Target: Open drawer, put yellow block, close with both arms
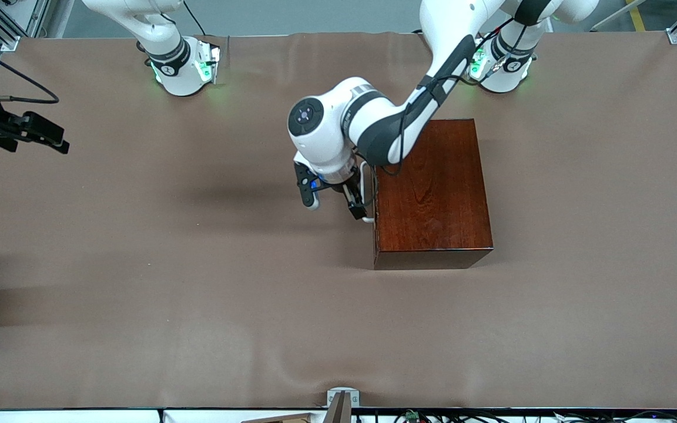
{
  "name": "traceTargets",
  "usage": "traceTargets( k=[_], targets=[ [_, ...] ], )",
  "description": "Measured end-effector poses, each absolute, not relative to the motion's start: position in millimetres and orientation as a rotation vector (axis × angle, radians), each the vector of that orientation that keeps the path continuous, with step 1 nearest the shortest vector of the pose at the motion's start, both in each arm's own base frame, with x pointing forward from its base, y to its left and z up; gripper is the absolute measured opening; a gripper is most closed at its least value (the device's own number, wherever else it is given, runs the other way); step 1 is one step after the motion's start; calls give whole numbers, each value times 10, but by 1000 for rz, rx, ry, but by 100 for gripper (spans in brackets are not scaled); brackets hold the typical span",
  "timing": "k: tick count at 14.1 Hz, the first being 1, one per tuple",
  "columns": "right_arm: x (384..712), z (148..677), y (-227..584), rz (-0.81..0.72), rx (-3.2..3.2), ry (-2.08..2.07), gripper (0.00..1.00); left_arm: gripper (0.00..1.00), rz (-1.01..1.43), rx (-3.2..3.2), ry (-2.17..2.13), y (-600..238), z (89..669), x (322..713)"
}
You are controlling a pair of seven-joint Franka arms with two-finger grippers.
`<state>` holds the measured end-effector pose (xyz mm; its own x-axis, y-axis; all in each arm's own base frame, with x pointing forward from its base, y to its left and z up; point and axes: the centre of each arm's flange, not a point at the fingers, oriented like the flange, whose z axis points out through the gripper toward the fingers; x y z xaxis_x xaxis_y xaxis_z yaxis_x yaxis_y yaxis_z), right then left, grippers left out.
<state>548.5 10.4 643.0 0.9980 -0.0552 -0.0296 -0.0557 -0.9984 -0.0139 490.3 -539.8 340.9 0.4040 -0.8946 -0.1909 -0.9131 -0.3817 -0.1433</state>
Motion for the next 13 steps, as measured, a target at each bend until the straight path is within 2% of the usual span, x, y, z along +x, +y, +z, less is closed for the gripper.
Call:
traceTargets(
  k=[3,5,9,13],
  targets=[
    [5515,6455,126,3,-3125,81,100,100,-34,-2720,1182,-5368,4078,4894],
    [5526,6466,167,-16,-3124,69,100,100,-52,-2875,814,-5025,4670,4984],
    [5577,6515,320,-100,-3120,27,100,100,-58,-2991,194,-3750,5529,5520],
    [5578,6512,385,-103,-3120,9,100,100,-1,-3025,-116,-2518,5918,5893]
  ],
)
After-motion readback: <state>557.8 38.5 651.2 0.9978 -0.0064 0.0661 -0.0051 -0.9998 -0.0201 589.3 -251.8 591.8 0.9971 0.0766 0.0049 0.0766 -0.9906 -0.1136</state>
